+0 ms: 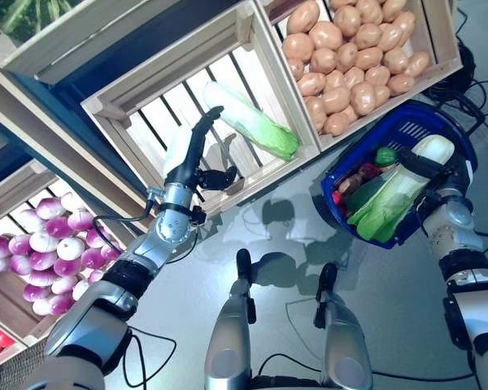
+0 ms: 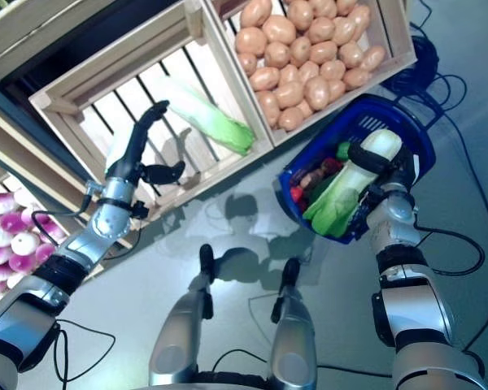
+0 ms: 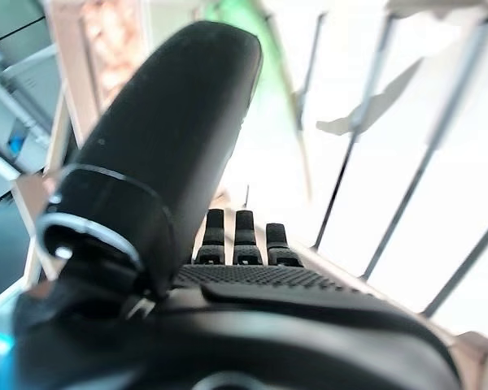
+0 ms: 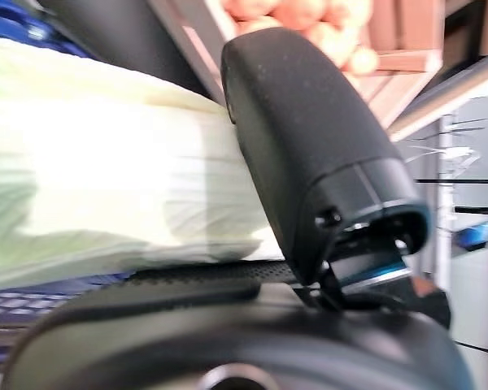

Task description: Put vegetables into the basket

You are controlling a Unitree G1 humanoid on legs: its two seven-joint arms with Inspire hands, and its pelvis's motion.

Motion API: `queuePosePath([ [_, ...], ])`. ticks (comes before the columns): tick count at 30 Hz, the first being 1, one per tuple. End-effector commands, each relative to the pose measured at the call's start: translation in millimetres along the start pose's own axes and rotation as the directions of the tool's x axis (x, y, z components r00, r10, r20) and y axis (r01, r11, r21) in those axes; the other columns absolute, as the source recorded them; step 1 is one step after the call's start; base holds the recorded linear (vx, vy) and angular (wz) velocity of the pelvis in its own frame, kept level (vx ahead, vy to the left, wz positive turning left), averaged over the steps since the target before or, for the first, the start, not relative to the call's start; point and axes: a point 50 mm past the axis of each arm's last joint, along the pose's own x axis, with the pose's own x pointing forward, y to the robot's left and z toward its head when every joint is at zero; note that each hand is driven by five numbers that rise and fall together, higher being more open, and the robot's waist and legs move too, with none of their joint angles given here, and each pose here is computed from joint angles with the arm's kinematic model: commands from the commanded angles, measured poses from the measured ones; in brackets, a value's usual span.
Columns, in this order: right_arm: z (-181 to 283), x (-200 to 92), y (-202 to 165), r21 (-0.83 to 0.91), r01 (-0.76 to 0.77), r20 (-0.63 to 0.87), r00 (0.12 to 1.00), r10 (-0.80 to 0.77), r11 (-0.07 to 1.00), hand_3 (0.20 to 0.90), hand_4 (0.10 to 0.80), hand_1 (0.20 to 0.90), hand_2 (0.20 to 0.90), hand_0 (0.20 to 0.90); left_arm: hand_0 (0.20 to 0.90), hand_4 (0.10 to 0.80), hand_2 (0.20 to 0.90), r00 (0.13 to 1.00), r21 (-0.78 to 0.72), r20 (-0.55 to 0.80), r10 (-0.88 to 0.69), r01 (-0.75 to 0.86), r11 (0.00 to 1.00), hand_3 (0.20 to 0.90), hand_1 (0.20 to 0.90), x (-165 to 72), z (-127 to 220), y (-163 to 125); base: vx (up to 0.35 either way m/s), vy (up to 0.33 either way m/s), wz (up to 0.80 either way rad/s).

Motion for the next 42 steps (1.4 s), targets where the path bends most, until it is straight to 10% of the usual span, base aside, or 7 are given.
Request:
queuePosePath([
  [1,77.3,8.0,6.4,0.121,0.004,0.269,0.962,-0.037,0.993,0.300,0.400,0.300,0.300,0.300,0.900,0.800,0.900,0.952,-0.082,0.198,0.234,-0.222,0.972,0.900,0.900,29.6,40.3,48.9,-0.086,0.020,0.22],
  [24,144.0,4.1,13.1,0.191,0.181,0.444,0.861,-0.250,0.965,0.300,0.400,0.300,0.300,0.300,0.900,0.800,0.900,0.895,-0.176,0.342,0.286,-0.238,0.955,0.900,0.900,28.7,79.9,61.3,-0.001,-0.022,0.09],
  [25,149.6,3.3,10.7,0.196,0.212,0.451,0.848,-0.280,0.958,0.604,0.602,0.604,0.604,0.604,0.900,0.800,0.900,0.896,-0.179,0.337,0.289,-0.240,0.954,0.900,0.900,27.0,78.4,64.3,0.030,-0.047,0.05],
  [26,151.0,3.0,10.8,0.196,0.219,0.452,0.845,-0.287,0.956,0.604,0.602,0.604,0.604,0.604,0.900,0.800,0.900,0.896,-0.179,0.337,0.289,-0.240,0.954,0.900,0.900,26.5,78.4,64.6,0.047,-0.068,0.05],
  [27,153.0,3.1,11.4,0.185,0.232,0.448,0.845,-0.292,0.955,0.900,0.800,0.900,0.900,0.900,0.900,0.800,0.900,0.894,-0.177,0.341,0.290,-0.241,0.954,0.900,0.900,25.5,77.8,65.6,0.031,-0.037,0.03],
  [42,137.8,10.2,-6.7,0.129,0.295,0.340,0.884,-0.321,0.947,0.900,0.800,0.900,0.900,0.900,0.900,0.800,0.900,0.871,-0.098,0.385,0.306,-0.291,0.952,0.900,0.900,30.2,80.1,85.6,0.020,-0.006,-0.02],
])
